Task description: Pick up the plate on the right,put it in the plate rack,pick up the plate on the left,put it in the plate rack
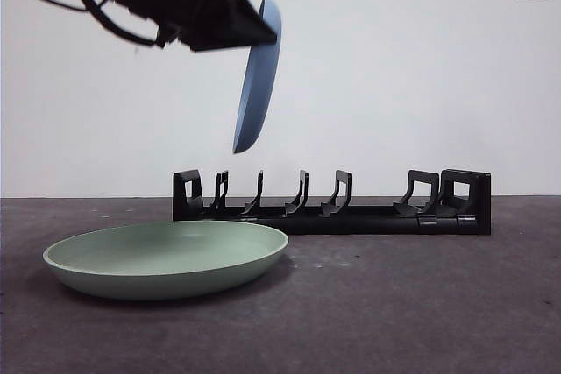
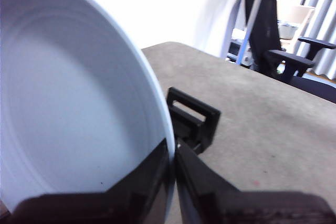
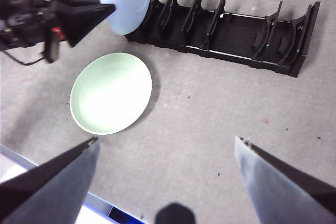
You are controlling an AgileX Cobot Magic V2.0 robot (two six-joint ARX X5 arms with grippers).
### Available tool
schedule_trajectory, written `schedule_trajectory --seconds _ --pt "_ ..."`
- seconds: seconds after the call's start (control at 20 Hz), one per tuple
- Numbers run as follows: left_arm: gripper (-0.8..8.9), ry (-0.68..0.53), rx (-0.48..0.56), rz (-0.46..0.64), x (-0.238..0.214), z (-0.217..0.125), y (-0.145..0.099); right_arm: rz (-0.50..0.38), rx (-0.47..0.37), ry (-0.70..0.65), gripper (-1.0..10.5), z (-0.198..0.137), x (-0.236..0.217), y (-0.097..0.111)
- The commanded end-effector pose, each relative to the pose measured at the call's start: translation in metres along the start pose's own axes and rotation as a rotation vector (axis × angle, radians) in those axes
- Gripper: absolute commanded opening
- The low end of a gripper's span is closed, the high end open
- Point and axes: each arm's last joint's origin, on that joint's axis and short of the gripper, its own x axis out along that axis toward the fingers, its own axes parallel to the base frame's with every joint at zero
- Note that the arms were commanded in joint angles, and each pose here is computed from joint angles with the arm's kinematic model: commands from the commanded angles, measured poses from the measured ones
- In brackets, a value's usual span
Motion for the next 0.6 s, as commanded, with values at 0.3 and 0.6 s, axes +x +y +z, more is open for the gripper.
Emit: schedule_trajectory --seconds 0.3,0.6 --pt "-0.08 0.024 -0.025 -0.014 0.027 -0.008 0.027 0.005 0.000 0.026 4.4 -0.003 0.001 0.000" --pt "-0.08 0.107 -0.040 0.013 0.040 -0.022 0.034 0.004 -0.003 0.027 4.4 -0.003 0.001 0.000"
